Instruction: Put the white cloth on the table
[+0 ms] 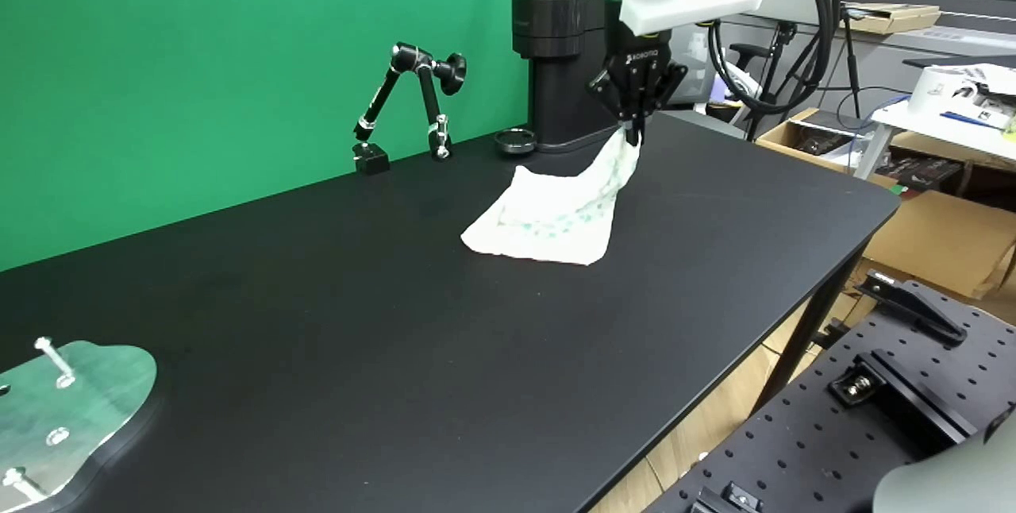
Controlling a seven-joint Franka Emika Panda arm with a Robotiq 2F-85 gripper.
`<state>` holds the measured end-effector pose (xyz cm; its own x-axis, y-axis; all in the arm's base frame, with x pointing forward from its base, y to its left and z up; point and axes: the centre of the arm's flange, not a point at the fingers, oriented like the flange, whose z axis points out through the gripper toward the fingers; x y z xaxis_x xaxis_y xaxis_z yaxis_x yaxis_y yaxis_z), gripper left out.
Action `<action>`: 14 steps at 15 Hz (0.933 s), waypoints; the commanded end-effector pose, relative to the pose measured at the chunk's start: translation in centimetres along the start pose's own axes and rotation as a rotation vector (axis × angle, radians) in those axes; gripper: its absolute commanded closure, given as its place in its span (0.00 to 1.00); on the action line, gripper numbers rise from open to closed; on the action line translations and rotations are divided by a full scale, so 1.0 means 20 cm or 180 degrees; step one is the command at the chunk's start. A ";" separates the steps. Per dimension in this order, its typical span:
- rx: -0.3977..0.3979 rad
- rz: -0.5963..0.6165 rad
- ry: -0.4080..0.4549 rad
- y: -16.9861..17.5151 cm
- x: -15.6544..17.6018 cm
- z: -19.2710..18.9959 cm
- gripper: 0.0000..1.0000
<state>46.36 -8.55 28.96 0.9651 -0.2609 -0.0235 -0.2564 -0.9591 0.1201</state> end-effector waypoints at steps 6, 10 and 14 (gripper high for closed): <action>-0.0017 -0.0025 -0.0060 -0.05 -0.05 -0.06 0.31; -0.0040 -0.0114 0.0010 -0.09 -0.07 -0.10 0.05; -0.0042 -0.0229 0.0165 -0.15 -0.11 -0.15 0.00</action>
<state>46.46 -5.88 30.48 0.9787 -0.2049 -0.0138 -0.2018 -0.9719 0.1209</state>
